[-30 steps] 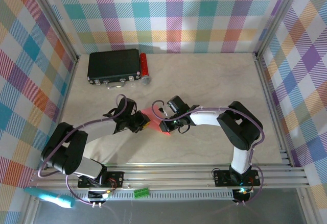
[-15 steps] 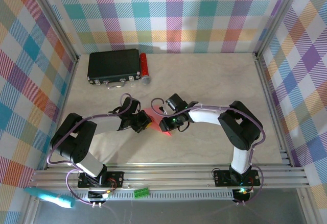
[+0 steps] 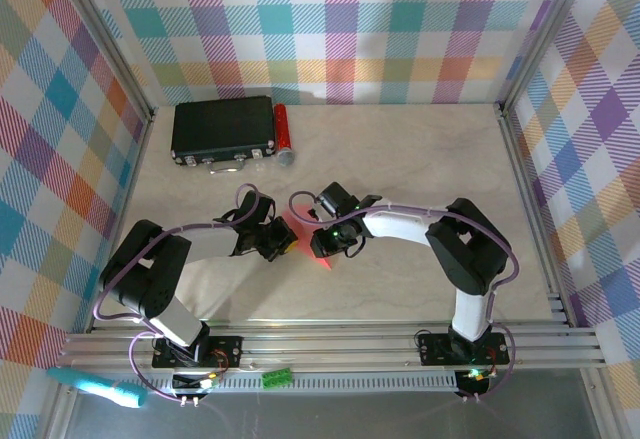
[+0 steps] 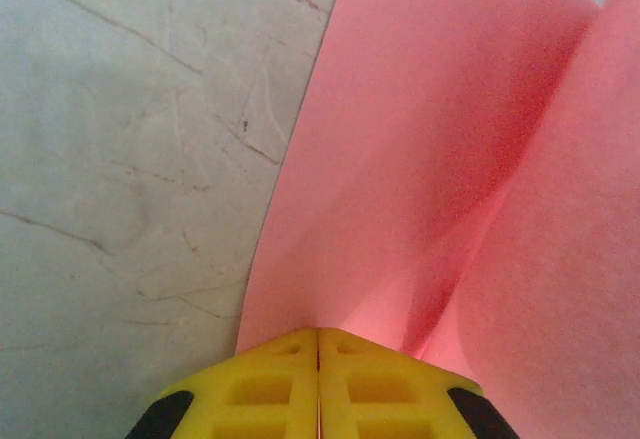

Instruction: Fold a paper plane with a square sheet of paper (pick it up from the middle)

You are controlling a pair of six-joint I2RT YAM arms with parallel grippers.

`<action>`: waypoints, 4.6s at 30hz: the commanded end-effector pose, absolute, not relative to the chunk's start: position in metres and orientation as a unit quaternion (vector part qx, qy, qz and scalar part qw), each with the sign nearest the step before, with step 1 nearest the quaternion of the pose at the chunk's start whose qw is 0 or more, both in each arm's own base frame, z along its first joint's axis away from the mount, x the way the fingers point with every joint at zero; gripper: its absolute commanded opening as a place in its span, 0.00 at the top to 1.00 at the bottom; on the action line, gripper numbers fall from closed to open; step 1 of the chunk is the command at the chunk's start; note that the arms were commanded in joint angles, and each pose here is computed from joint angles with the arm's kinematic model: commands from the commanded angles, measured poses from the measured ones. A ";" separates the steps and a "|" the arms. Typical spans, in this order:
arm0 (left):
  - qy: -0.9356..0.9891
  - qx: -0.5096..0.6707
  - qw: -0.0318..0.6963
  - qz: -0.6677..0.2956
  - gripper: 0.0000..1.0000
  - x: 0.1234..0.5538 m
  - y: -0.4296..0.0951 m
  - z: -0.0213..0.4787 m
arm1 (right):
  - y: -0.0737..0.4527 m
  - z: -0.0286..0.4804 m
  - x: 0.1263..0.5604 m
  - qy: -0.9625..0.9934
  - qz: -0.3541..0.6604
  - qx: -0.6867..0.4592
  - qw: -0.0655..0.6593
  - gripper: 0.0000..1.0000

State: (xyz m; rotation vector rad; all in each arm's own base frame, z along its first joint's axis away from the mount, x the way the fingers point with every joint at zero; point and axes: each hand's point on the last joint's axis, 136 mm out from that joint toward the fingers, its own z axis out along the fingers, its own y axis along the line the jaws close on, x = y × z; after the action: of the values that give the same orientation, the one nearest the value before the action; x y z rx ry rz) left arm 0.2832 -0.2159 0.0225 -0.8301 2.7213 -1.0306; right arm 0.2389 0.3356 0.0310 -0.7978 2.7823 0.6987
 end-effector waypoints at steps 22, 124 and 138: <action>0.899 -0.265 0.071 -0.341 0.92 0.284 -0.216 0.039 | 0.342 0.027 0.227 0.918 0.272 -0.280 0.066 0.88; 0.934 -0.221 -0.035 -0.278 0.52 0.245 -0.231 -0.017 | 0.342 0.028 0.240 0.924 0.338 -0.147 0.101 0.67; 0.934 -0.219 -0.038 -0.280 0.51 0.245 -0.233 -0.016 | 0.345 0.025 0.251 0.925 0.331 -0.140 0.123 0.75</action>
State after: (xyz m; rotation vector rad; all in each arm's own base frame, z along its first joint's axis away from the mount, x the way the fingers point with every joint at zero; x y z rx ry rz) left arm 0.2839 -0.2544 0.0295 -0.6105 2.8103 -1.1222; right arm 0.2376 0.3353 0.0228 -0.4157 2.7497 0.9757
